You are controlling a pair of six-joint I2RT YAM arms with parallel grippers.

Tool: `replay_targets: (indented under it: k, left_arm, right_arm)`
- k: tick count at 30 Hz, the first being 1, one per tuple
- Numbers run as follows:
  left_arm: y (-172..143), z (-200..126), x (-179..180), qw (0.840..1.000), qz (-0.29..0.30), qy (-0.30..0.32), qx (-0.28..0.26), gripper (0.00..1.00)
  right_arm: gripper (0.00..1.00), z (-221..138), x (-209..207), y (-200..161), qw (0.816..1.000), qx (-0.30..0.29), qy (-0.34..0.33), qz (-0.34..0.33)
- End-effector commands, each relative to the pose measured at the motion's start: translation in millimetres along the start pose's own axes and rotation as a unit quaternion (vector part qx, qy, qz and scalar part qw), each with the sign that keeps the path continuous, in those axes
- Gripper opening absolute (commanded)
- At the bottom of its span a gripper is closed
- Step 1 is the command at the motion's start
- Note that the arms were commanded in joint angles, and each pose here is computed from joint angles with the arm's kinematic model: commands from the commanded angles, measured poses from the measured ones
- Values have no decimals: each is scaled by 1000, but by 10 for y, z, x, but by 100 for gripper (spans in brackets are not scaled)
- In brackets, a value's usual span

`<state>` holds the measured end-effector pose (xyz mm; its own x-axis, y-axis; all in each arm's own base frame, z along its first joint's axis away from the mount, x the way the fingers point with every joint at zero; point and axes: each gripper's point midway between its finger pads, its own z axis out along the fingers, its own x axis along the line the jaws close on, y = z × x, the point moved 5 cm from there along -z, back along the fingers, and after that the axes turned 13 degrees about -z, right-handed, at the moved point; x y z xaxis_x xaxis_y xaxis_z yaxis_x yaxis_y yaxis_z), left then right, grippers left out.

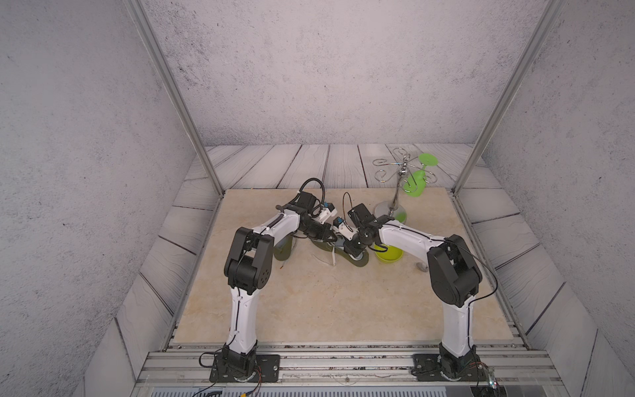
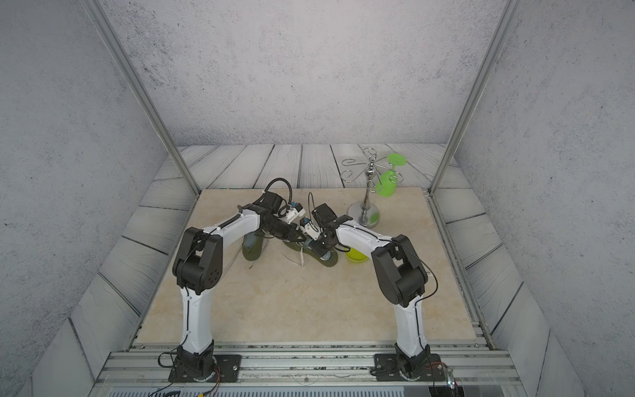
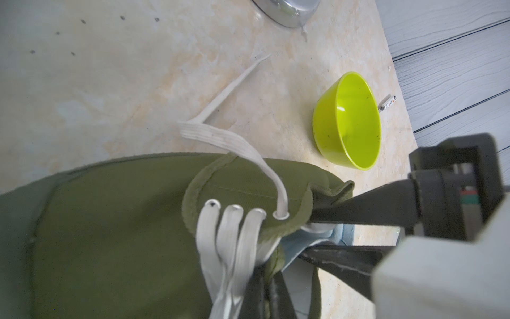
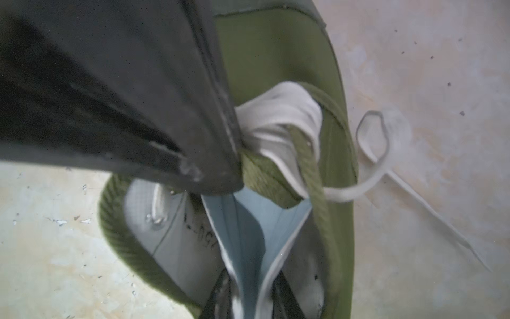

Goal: Insert the insole into the shoe

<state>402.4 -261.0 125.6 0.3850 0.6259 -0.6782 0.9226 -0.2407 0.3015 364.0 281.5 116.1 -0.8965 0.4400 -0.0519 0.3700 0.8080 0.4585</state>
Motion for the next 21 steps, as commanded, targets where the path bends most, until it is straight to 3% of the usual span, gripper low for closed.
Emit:
replay_targets:
  k: [1, 9, 14, 21]
  left_arm:
    - [-41, 45, -34, 999, -1, -27, 19, 0]
    - [-16, -49, 59, 999, -7, -28, 17, 0]
    - [-22, -51, 91, 999, -8, -30, 21, 0]
    - [-17, -35, 115, 999, -9, -33, 24, 0]
  right_arm:
    - [25, 81, -35, 159, 999, -26, 0, -23]
    - [28, 140, -153, -47, 996, 14, -55, -64]
    - [28, 224, -163, -90, 994, 3, -69, -89]
    - [29, 370, -114, -149, 996, 13, -41, -76]
